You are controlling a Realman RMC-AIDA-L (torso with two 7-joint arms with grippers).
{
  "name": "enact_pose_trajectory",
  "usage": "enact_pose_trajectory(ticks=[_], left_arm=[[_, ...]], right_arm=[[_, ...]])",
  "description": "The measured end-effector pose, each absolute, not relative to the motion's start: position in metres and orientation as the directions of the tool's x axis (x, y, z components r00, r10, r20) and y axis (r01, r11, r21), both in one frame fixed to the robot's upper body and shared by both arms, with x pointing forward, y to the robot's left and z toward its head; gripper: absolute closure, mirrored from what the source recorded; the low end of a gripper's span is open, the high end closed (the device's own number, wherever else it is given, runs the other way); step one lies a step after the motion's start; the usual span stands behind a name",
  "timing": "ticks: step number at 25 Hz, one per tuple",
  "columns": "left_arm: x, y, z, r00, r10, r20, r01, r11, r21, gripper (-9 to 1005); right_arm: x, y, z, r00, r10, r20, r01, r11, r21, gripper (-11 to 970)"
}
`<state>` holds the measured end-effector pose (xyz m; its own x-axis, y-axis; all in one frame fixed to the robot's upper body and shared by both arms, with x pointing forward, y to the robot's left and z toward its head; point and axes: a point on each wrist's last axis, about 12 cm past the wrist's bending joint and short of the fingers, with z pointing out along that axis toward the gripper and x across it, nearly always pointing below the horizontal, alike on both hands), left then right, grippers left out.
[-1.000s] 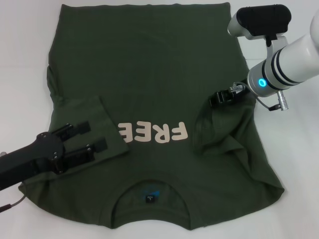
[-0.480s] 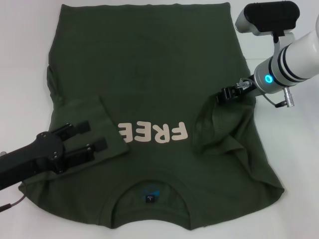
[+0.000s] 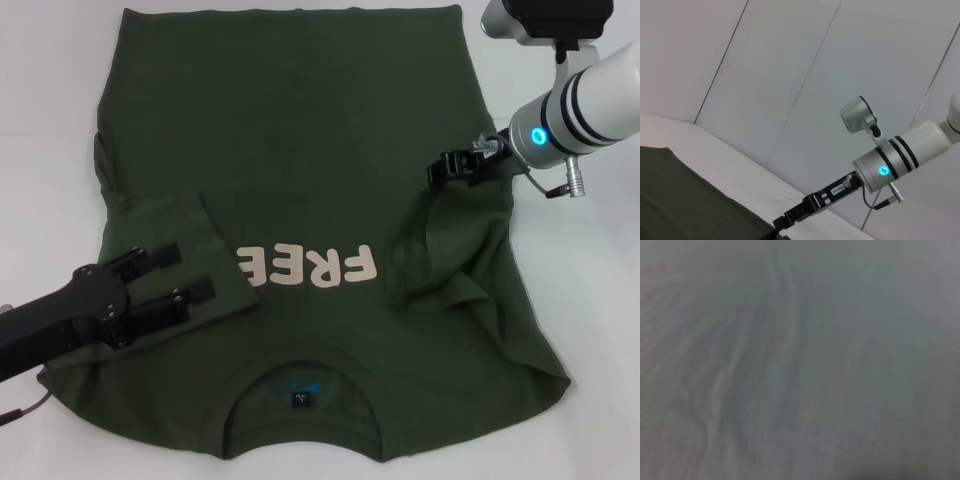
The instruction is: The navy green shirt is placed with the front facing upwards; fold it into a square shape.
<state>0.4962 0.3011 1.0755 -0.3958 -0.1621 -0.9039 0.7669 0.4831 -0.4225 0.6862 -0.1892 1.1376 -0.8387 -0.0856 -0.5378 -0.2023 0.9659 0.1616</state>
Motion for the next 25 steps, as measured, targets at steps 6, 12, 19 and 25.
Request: enact_pose_trajectory(ticks=[6, 12, 19, 25], left_arm=[[0.496, 0.301, 1.076, -0.396, -0.162, -0.904, 0.767, 0.483, -0.422, 91], [0.497, 0.300, 1.076, -0.392, -0.157, -0.906, 0.772, 0.480, -0.417, 91], [0.497, 0.299, 1.075, -0.393, -0.158, -0.906, 0.773, 0.477, -0.418, 91], [0.496, 0.299, 1.075, -0.394, -0.160, -0.905, 0.773, 0.476, -0.420, 92]], right_arm=[[0.686, -0.192, 1.138, -0.850, -0.047, -0.525, -0.167, 0.969, 0.184, 401], [0.684, -0.193, 1.136, -0.860, -0.044, -0.508, -0.160, 0.969, 0.186, 401], [0.681, -0.188, 1.130, -0.865, -0.065, -0.498, -0.173, 0.969, 0.175, 400], [0.680, -0.186, 1.126, -0.861, -0.066, -0.504, -0.176, 0.969, 0.174, 401]])
